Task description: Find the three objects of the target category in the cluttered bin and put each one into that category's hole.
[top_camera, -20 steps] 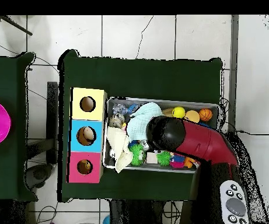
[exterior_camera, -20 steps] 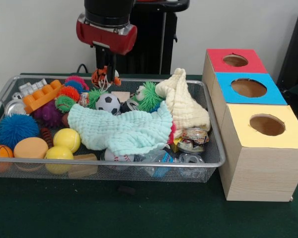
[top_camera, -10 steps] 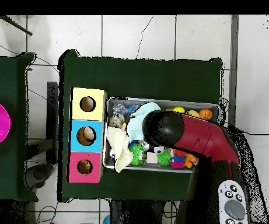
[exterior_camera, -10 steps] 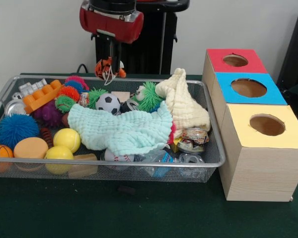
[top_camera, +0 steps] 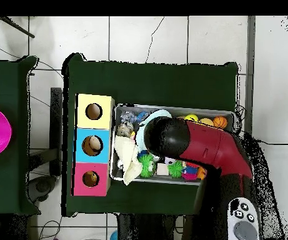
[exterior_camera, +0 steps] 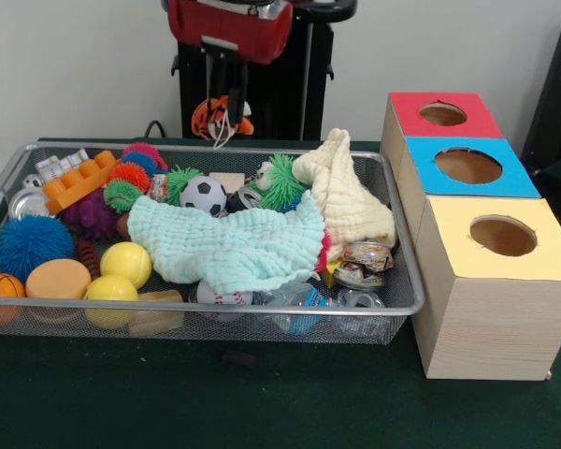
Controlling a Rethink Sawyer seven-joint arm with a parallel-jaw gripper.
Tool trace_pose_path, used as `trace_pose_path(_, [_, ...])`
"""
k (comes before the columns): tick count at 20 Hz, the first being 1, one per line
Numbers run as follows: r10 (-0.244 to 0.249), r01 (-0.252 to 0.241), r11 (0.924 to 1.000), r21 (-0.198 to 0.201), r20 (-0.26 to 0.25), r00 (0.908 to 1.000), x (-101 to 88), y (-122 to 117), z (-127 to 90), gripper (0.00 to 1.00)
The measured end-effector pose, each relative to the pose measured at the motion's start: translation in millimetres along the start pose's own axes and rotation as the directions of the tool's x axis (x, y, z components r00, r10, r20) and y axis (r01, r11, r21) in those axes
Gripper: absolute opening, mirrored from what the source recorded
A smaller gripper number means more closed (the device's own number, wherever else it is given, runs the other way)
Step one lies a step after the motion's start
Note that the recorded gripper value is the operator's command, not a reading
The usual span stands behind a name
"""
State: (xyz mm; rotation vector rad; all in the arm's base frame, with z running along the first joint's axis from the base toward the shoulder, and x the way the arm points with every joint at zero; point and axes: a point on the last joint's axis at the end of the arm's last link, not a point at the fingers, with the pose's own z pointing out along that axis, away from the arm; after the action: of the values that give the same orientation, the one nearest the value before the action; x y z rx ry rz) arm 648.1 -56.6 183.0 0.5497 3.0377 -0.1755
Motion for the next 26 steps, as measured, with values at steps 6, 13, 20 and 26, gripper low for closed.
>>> trace_pose_path(6, [-0.015,0.015,0.9999,-0.007,0.036,0.9993,5.6,10.1,-27.9,0.0])
trace_pose_path(13, [-0.03,0.03,0.9994,-0.014,0.041,0.9987,29.0,18.1,-49.4,0.0])
trace_pose_path(20, [-0.033,0.034,0.9993,-0.017,0.015,0.9993,49.6,18.2,-49.9,0.0])
trace_pose_path(26, [-0.039,0.038,0.9991,-0.019,-0.017,0.9991,66.4,19.3,-43.5,0.0])
